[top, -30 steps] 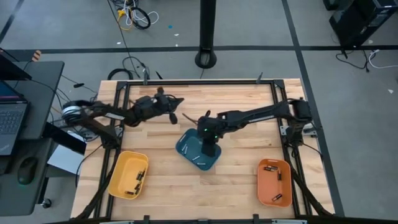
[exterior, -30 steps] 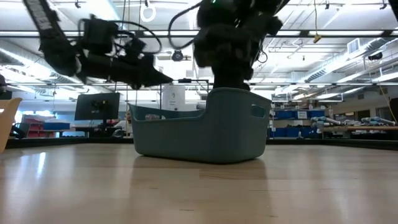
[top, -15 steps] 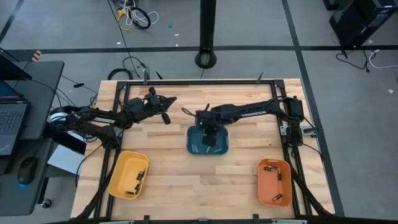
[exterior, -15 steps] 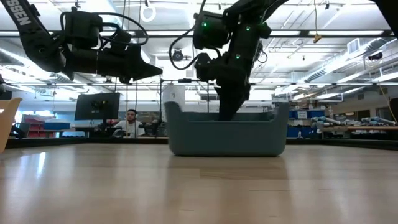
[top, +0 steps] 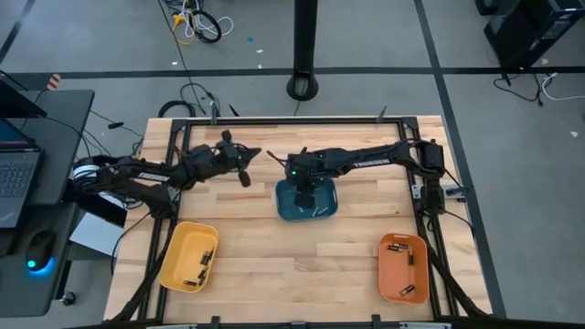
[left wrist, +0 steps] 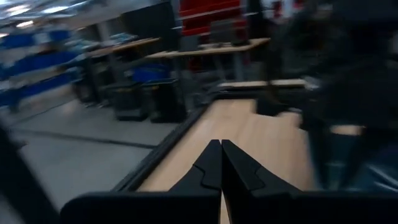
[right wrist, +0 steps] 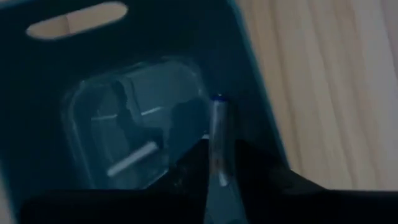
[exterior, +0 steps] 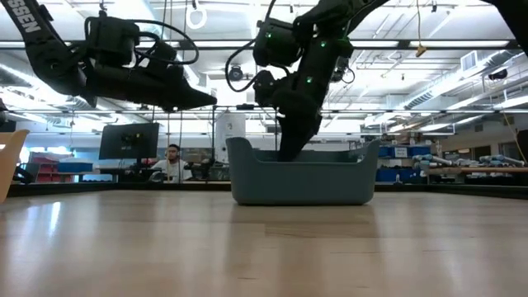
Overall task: Sort batteries
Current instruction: Put the silver battery into the blue bin, then return to Home Position
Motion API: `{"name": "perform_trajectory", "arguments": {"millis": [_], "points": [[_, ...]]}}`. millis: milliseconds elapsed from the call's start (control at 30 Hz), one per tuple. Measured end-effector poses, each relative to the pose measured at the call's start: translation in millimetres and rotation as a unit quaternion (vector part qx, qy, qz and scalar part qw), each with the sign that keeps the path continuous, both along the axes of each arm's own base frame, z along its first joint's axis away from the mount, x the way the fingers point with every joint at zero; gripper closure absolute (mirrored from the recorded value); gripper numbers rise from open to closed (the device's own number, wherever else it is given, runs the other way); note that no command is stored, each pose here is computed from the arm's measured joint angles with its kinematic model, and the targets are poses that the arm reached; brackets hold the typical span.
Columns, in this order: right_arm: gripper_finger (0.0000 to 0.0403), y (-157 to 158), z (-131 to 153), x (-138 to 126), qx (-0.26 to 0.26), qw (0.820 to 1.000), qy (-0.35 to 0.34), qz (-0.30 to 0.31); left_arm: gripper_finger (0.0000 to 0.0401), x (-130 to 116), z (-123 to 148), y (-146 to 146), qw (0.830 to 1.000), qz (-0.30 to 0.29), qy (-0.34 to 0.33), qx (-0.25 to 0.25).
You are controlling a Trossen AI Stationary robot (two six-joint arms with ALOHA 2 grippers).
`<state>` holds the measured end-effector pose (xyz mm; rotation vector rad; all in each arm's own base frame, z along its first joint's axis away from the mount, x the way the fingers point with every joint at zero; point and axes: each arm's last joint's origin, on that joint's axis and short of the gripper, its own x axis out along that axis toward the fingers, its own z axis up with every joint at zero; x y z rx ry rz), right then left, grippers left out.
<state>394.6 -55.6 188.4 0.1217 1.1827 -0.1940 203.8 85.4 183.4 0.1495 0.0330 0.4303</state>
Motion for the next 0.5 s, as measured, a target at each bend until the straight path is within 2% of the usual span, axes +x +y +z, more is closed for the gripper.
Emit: {"name": "perform_trajectory", "arguments": {"millis": [100,233,300,400,500], "points": [[0.0286,5,11,-5,-0.002,1.000,-0.002,0.014,0.0395,4,0,-10,0.998,-0.059,0.010,0.026],[0.0247,11,32,-13,-0.004,1.000,-0.018,0.018,0.0395,9,-2,-27,0.992,-0.117,0.021,0.034],[0.0240,15,45,-22,-0.004,1.000,-0.013,0.022,0.0395,11,-6,-36,0.989,-0.138,0.039,0.029],[0.0257,23,59,-45,0.001,0.999,0.034,0.031,0.0395,14,-12,-51,0.982,-0.173,0.070,0.029],[0.0308,33,54,-72,0.007,0.994,0.100,0.045,0.0395,14,-19,-66,0.971,-0.213,0.106,0.021]]}}
